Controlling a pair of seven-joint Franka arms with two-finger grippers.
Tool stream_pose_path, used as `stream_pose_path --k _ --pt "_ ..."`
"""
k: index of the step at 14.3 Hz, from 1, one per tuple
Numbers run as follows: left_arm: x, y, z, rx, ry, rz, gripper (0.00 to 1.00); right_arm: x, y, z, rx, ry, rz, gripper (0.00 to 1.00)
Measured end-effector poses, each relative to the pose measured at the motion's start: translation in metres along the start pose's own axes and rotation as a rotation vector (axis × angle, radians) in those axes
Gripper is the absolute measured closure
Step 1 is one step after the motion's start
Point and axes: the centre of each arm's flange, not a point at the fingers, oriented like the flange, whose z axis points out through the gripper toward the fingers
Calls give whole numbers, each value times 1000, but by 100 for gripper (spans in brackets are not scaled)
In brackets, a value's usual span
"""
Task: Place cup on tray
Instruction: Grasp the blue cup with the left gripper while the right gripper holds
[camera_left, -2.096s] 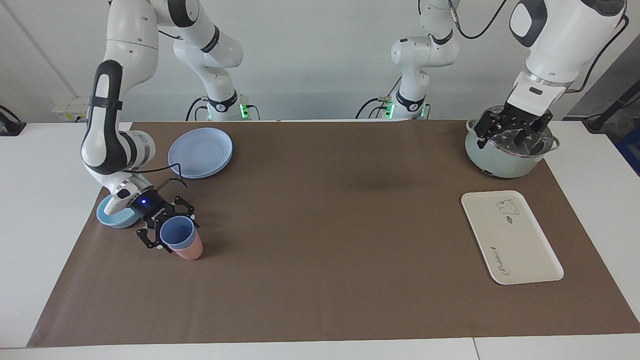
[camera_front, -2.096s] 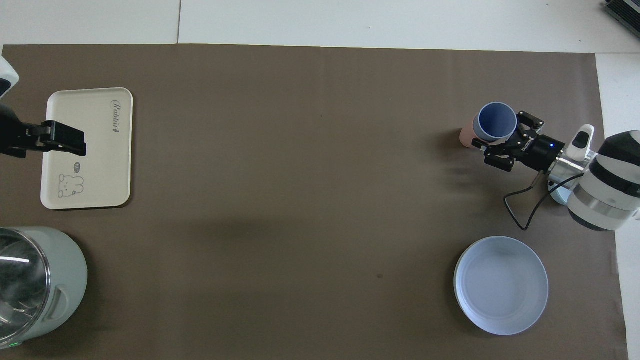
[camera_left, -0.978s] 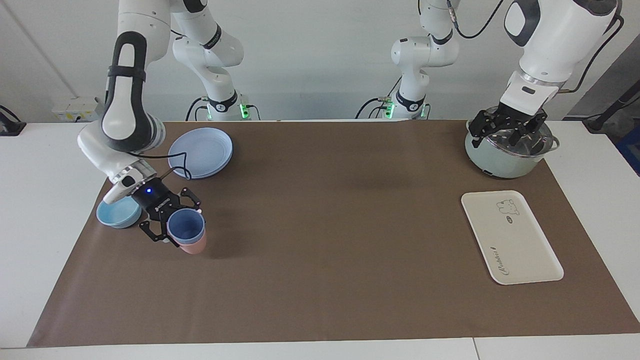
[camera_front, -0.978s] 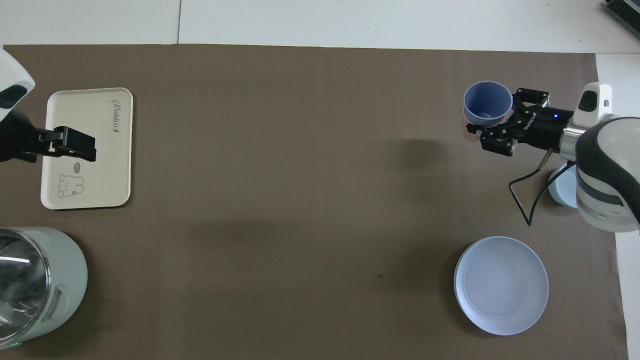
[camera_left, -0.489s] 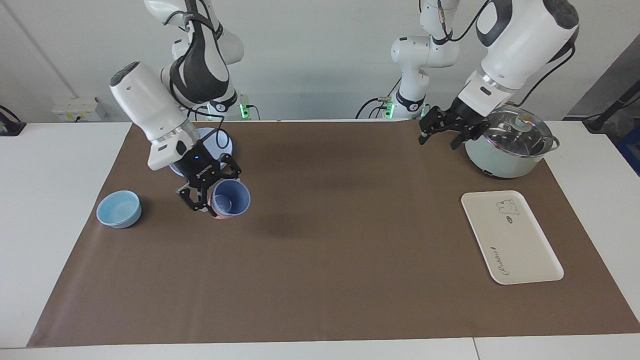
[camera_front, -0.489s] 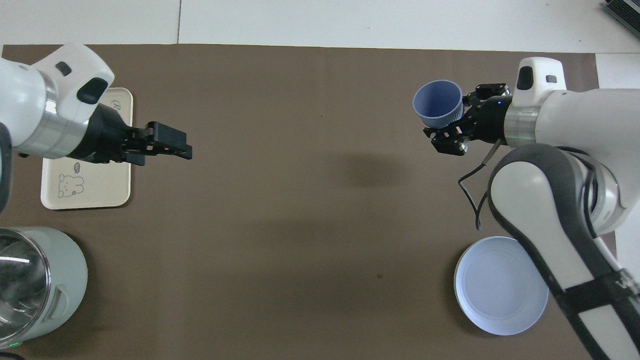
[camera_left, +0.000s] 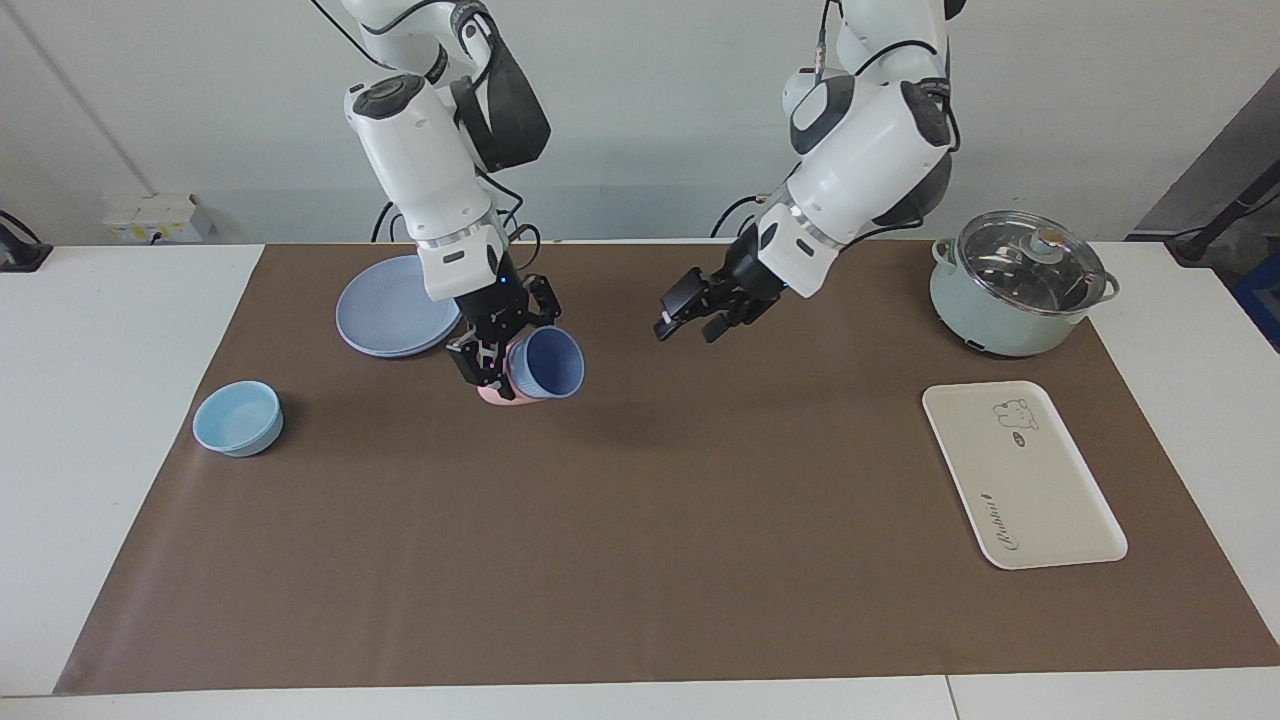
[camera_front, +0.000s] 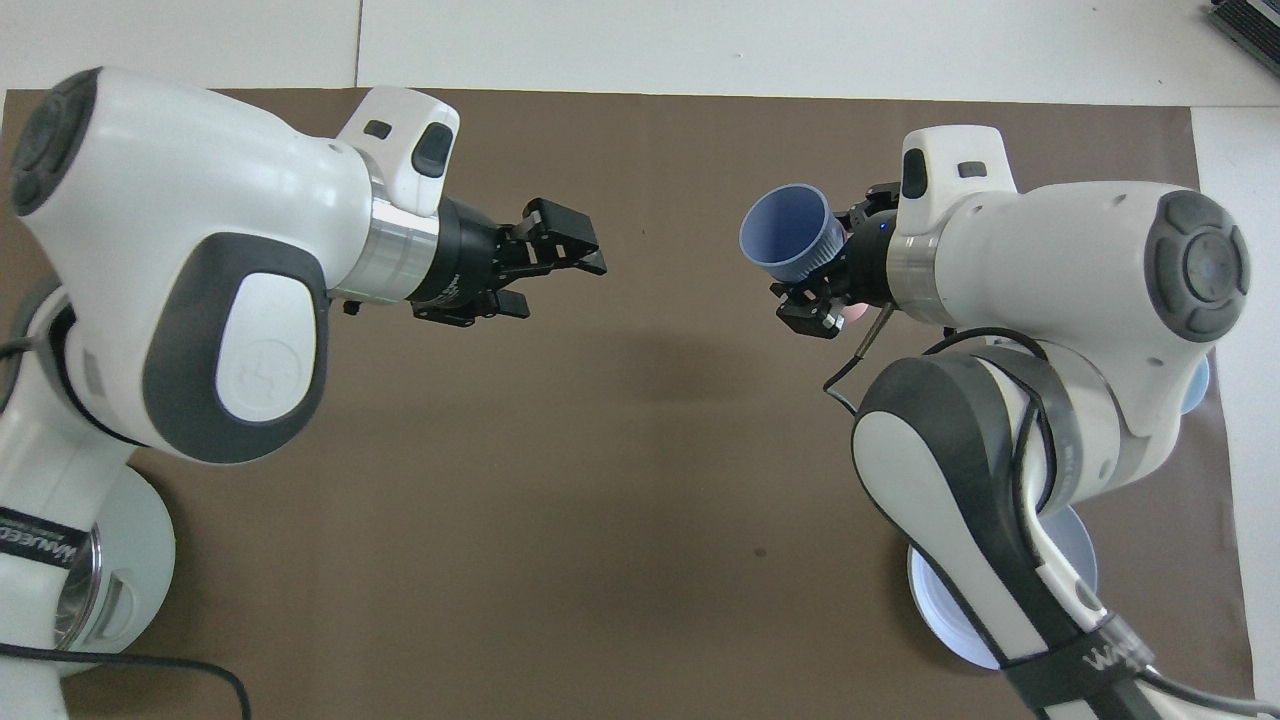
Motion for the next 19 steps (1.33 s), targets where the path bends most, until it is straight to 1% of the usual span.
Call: stream_pose_path --k 1,2,3,4,5,6,7,8,9,10,11,12,13,14,15,16,17,19 --pt "-7 7 10 -30 8 -32 15 4 -4 -1 -6 -14 -14 15" --pt "-10 12 16 -59 17 -54 15 7 -9 -1 -11 -25 -27 15" --pt "-13 16 21 -83 31 -71 20 10 -13 0 -15 -33 -40 15" --pt "-17 20 26 -99 43 -88 20 11 -15 2 -19 -40 -51 15" --pt "-19 22 31 -107 49 -104 24 12 -16 3 -21 -45 -57 15" --pt "-21 23 37 -109 51 -110 30 12 -16 3 -23 -47 -59 15" --pt "-22 23 42 -111 54 -112 30 12 -16 3 -24 -48 -59 15" --pt "-22 24 45 -119 63 -114 35 11 -15 3 -25 -49 -60 15" --pt "-20 24 48 -125 73 -118 36 11 -15 3 -26 -49 -60 15" --pt "-20 23 51 -127 77 -119 40 11 -15 3 -26 -49 -60 15" --pt "-22 24 55 -126 75 -116 51 11 -15 3 -26 -48 -60 15" --pt "-27 26 59 -126 72 -111 51 12 -15 3 -26 -48 -60 15" --pt "-31 28 61 -128 69 -107 56 12 -15 3 -26 -48 -60 15" --pt "-33 28 62 -127 67 -105 67 11 -14 3 -29 -49 -59 15" --pt "-33 28 63 -125 66 -105 81 9 -11 2 -32 -51 -56 15" --pt "-34 27 64 -121 63 -104 92 9 -8 1 -40 -51 -55 15" --pt "-34 28 64 -123 64 -103 94 8 -7 2 -41 -53 -54 15" --pt "-34 28 64 -122 64 -103 94 9 -7 2 -41 -53 -54 15"
